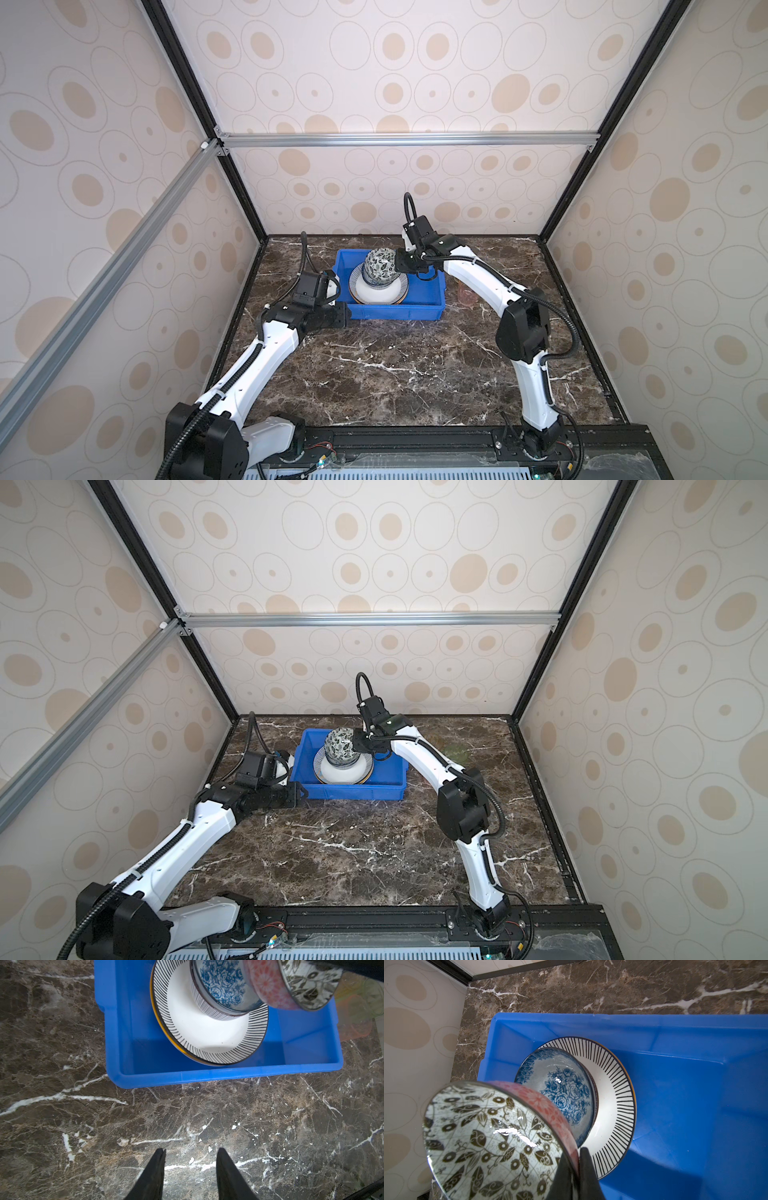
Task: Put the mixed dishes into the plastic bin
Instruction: 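Lower the leaf-patterned bowl into the blue floral bowl with the right gripper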
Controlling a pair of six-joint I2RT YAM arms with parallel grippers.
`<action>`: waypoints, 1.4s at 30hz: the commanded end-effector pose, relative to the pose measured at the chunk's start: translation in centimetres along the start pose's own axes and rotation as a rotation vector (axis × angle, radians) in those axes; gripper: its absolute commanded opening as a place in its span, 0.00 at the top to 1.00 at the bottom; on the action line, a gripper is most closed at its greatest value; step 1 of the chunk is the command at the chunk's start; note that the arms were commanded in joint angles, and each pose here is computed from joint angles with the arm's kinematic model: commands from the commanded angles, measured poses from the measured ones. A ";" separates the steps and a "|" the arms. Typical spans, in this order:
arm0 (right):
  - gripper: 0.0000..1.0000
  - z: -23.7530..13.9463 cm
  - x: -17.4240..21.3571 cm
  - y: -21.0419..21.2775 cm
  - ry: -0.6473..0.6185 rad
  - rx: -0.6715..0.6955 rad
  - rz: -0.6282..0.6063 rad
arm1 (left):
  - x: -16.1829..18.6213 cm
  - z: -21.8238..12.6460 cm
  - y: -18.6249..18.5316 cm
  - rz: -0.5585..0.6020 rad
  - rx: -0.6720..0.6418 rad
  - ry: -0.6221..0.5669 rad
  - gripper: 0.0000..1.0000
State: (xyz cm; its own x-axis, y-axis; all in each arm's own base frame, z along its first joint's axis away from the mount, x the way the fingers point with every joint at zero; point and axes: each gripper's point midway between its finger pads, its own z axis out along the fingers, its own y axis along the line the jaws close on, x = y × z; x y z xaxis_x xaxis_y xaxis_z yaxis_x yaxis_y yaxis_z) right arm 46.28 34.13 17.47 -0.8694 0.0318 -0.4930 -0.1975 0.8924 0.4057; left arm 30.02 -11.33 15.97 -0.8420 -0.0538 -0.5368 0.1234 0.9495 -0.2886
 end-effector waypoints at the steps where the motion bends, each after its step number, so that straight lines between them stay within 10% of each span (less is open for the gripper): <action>1: 1.00 -0.2 -1.4 1.3 -0.050 -0.028 -0.021 | -1.8 -0.8 -0.4 0.026 0.011 -0.041 0.59; 42: 1.00 2.9 -1.6 0.4 -0.059 0.005 -0.017 | -1.9 -0.8 -0.2 0.008 0.003 -0.027 0.58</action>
State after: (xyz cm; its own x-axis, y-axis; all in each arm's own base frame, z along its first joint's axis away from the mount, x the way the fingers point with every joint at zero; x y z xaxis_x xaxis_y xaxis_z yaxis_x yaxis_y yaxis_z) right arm 48.13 34.61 15.10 -0.8585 0.0234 -0.5123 -0.1963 0.9079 0.3703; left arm 30.65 -11.27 16.26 -0.8408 -0.0544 -0.5386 0.1229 0.9498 -0.2877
